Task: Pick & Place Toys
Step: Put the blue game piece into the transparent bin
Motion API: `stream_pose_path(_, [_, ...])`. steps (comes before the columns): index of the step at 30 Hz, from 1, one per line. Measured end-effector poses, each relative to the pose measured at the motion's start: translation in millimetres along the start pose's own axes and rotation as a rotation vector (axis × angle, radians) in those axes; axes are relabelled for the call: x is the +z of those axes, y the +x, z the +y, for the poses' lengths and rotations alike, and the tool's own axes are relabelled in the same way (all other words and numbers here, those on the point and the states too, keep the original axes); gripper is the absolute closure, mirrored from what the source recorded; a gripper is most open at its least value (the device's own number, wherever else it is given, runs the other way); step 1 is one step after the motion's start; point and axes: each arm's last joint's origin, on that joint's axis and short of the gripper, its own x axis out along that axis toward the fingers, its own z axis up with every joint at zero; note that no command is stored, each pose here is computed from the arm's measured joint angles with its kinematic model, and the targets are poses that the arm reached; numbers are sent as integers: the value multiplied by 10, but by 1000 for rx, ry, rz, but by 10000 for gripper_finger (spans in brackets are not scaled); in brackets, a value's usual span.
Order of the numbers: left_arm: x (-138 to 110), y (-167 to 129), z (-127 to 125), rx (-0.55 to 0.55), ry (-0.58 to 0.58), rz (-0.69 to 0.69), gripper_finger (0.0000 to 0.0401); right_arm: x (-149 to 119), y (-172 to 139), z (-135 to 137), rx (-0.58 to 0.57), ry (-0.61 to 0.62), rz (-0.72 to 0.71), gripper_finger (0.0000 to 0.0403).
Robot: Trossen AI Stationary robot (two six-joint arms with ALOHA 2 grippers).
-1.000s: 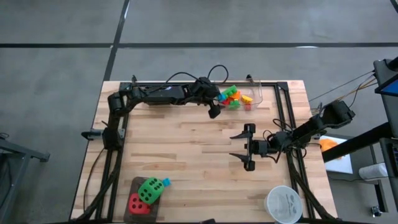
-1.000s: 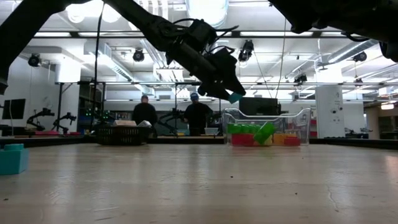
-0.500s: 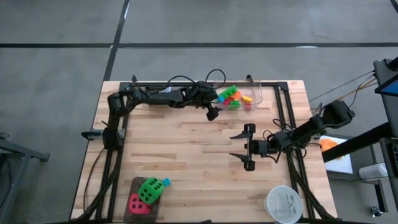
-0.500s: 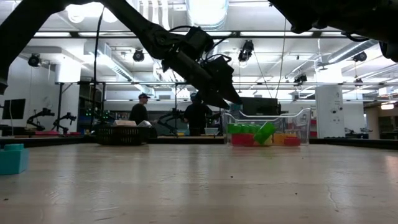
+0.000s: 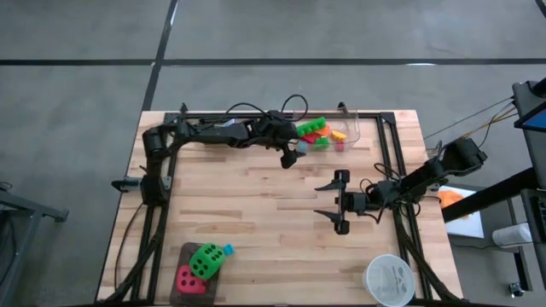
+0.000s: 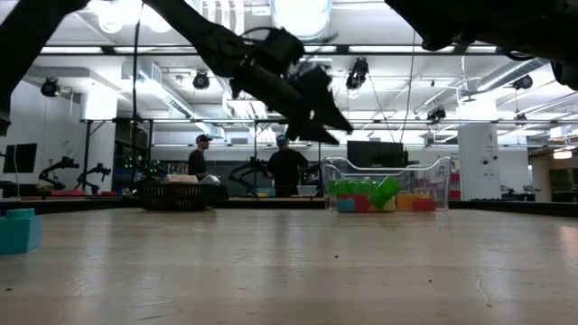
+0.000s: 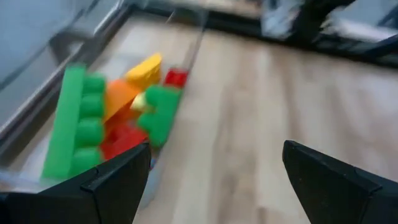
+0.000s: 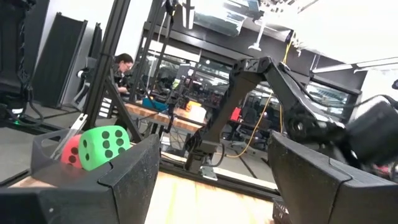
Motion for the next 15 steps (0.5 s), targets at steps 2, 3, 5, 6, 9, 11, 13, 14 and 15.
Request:
stream_pose_path(2, [25, -82, -86, -38, 23, -53, 39, -7, -1, 3, 3, 1, 6, 113])
stream_pose_path(3, [22, -137, -139, -46, 37, -87, 39, -10, -1, 4, 4, 0, 9, 113])
stream_pose_path(5, [-40, -245, -265, -54, 64, -152, 39, -16, -1, 6, 6, 4, 15, 113])
stream_pose_path(6, [-68, -320, -332, -47, 78, -199, 39, -20, -1, 7, 7, 10, 20, 113])
stream_pose_path(9, [-221, -608, -545, -37, 99, -320, 39, -41, -3, 16, 15, 22, 40, 113])
stream_pose_path(11, [-364, -825, -678, -36, 103, -361, 39, -54, -1, 21, 20, 32, 55, 113])
stream_pose_path(13, [-521, -1027, -803, -49, 100, -357, 39, -70, 10, 28, 26, 40, 77, 113])
stream_pose_path(14, [-597, -1141, -856, -55, 93, -352, 39, -72, 27, 34, 29, 42, 87, 113])
stream_pose_path(15, [-680, -1237, -909, -64, 83, -340, 39, -72, 52, 41, 33, 45, 101, 113])
